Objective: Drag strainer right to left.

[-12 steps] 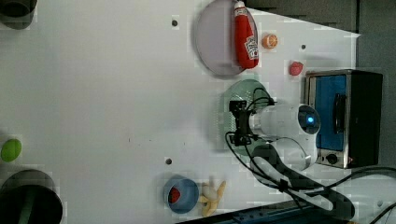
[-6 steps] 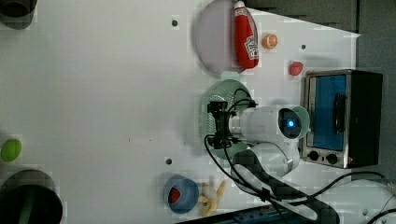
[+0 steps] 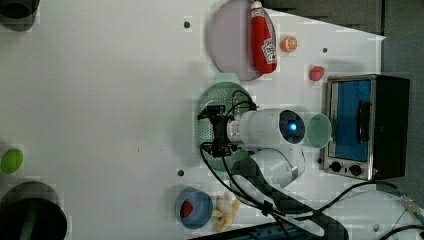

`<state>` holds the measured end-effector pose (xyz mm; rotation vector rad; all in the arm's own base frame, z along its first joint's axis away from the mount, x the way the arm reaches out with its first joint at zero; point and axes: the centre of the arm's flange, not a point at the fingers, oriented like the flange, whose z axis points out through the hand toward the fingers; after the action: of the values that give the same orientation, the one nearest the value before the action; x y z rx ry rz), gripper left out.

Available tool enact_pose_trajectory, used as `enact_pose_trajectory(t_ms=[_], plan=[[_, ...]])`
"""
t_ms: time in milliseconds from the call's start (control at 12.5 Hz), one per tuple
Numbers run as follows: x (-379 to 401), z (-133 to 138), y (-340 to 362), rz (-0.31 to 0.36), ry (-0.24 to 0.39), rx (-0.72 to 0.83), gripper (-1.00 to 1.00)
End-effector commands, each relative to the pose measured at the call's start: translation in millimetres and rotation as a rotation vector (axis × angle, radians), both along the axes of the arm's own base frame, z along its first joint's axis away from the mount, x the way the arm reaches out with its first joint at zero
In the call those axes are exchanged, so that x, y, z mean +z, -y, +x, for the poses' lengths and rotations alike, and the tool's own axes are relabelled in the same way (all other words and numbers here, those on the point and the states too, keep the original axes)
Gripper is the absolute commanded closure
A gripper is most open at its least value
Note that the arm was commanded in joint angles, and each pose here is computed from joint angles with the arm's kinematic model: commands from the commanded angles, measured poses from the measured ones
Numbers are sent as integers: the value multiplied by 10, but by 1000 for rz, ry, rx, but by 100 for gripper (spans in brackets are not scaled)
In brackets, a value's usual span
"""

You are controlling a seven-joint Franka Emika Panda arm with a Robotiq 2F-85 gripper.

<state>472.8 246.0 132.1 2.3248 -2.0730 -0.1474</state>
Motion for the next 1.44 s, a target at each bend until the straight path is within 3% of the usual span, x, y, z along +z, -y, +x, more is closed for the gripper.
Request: enact_pose_trajectory(t_ms=[80, 1440], plan=[[154, -27, -343, 8, 16, -58, -100], [100, -1, -1562, 42, 36, -72, -100]])
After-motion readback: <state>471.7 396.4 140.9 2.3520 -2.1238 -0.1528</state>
